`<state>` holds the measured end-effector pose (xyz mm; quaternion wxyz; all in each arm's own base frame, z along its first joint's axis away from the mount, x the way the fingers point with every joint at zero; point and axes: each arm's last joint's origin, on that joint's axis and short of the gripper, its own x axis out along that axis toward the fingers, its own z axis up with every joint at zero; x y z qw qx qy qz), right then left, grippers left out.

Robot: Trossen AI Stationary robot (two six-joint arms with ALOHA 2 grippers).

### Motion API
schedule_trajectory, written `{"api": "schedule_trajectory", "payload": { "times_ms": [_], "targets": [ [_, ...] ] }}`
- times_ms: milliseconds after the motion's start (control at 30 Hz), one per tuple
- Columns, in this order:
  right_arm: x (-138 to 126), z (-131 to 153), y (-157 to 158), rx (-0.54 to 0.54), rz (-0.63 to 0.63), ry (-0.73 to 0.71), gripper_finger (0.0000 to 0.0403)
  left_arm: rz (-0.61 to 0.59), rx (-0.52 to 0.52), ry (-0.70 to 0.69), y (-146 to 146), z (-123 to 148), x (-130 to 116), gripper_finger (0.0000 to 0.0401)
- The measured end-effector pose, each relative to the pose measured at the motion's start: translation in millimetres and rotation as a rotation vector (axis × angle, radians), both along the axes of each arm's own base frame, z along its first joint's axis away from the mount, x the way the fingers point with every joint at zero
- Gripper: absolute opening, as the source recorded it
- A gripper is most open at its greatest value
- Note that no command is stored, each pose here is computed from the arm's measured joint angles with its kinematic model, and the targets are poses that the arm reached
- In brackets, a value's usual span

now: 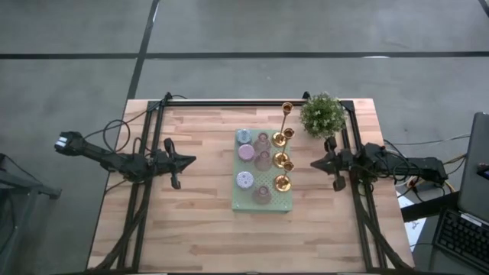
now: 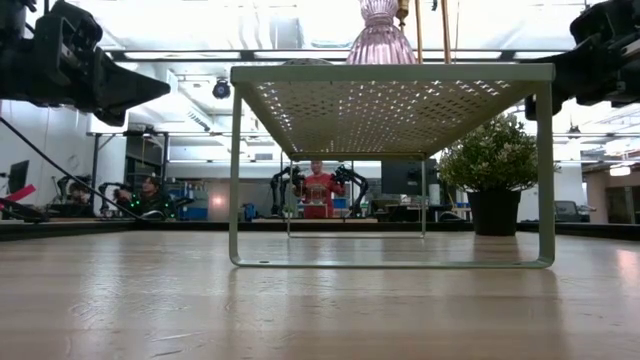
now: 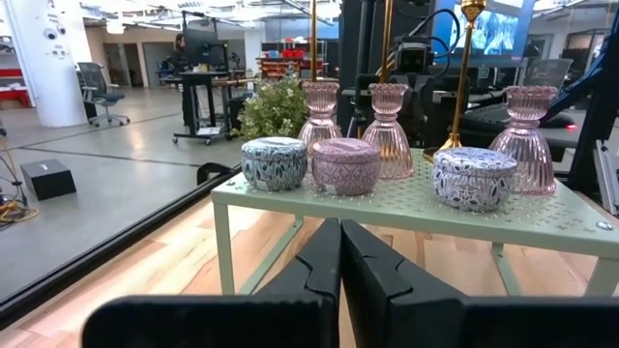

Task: Pick & Place candle stick holders
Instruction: Return to Home Position

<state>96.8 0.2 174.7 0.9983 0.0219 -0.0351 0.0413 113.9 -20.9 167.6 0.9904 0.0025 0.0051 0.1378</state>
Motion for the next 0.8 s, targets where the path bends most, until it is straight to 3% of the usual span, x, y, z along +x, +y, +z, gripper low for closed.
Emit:
{"api": "schedule_trajectory", "payload": {
  "times_ms": [800],
  "targets": [
    [0.5, -1.4, -0.1, 0.004, -0.002, 0.016, 0.0008, 0.0, 0.003, 0.01, 0.0, -0.9, 0.0, 0.0013]
  ]
}}
